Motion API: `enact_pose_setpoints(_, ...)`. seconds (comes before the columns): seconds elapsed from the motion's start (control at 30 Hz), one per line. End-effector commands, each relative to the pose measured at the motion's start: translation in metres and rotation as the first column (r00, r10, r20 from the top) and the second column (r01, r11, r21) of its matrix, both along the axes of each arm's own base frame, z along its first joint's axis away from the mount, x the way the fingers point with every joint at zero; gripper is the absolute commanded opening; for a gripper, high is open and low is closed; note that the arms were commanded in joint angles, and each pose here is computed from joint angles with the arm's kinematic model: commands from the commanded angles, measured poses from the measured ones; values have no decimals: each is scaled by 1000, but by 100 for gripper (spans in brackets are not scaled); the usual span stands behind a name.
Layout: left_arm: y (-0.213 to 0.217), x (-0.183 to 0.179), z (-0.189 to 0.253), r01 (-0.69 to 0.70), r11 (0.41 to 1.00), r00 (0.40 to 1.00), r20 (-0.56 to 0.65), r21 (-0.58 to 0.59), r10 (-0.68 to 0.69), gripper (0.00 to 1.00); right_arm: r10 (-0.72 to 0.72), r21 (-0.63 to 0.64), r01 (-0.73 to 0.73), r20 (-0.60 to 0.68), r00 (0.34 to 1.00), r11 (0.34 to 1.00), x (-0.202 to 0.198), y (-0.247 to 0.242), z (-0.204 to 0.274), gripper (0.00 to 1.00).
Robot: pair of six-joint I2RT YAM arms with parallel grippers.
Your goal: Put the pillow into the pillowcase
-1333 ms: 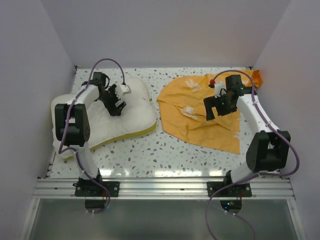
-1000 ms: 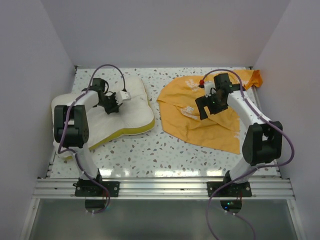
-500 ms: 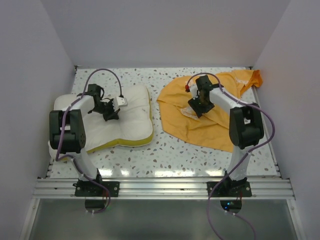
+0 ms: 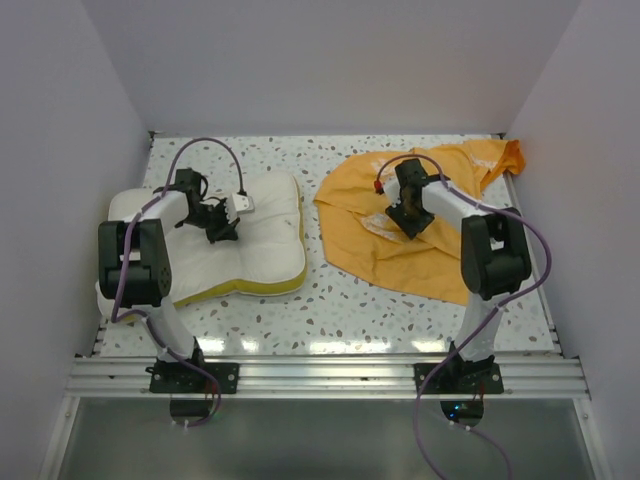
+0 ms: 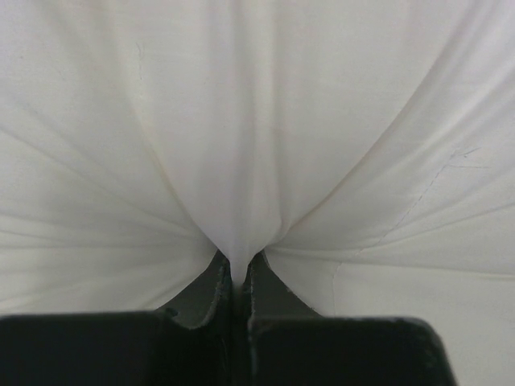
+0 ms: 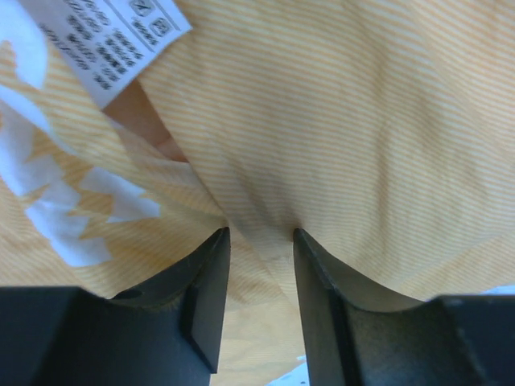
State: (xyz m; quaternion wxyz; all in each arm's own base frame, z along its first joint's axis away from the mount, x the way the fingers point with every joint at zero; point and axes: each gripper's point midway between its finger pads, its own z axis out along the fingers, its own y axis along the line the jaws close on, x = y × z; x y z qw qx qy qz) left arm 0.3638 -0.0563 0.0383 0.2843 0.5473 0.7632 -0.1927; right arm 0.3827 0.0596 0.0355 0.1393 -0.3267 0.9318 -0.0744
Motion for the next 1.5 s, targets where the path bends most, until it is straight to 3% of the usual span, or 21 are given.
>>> enact_pose_setpoints(0.0, -2, -38, -10, -4, 1000, 987, -158, -17, 1, 0, -3, -43, 7, 82, 997, 999, 19, -15, 20, 40)
enact_pose_setpoints(0.07, -2, -38, -9, 1, 1000, 989, -151, -13, -3, 0, -14, -51, 20, 100, 995, 999, 26, -22, 25, 35)
enact_pose_setpoints(0.23, -3, -37, -5, -3, 1000, 989, -150, -30, -1, 0, -25, -43, 29, 103, 994, 999, 33, -24, 32, 0)
enact_pose_setpoints(0.4, -8, -36, 17, 4, 997, 992, -123, -81, -14, 0, -30, 38, 24, 139, 990, 999, 34, -12, 57, 0)
enact_pose_setpoints(0.57, -28, -54, 69, 105, 982, 991, -60, -156, -115, 0, -102, 176, 66, 205, 973, 982, 33, -6, 99, 0)
enact_pose_setpoints(0.7, -60, -74, 101, 191, 959, 978, -45, -207, -205, 0, -167, 262, 106, 223, 960, 959, 29, -11, 122, 0)
enact_pose_setpoints(1.07, -177, -120, 116, 296, 892, 928, -119, -343, -353, 0, -218, 410, 120, 201, 955, 904, 22, 1, 146, 0)
enact_pose_setpoints(1.37, -259, -95, 117, 178, 913, 953, -168, -366, -253, 0, -220, 470, 103, 202, 954, 876, 12, 11, 159, 0)
enact_pose_setpoints(1.4, -265, -92, 109, 122, 923, 949, -230, -366, -217, 0, -216, 476, 94, 207, 954, 874, 10, 12, 163, 0)
enact_pose_setpoints(1.47, -277, -75, 105, 93, 921, 950, -243, -378, -196, 0, -213, 486, 92, 199, 956, 869, 5, 14, 163, 0)
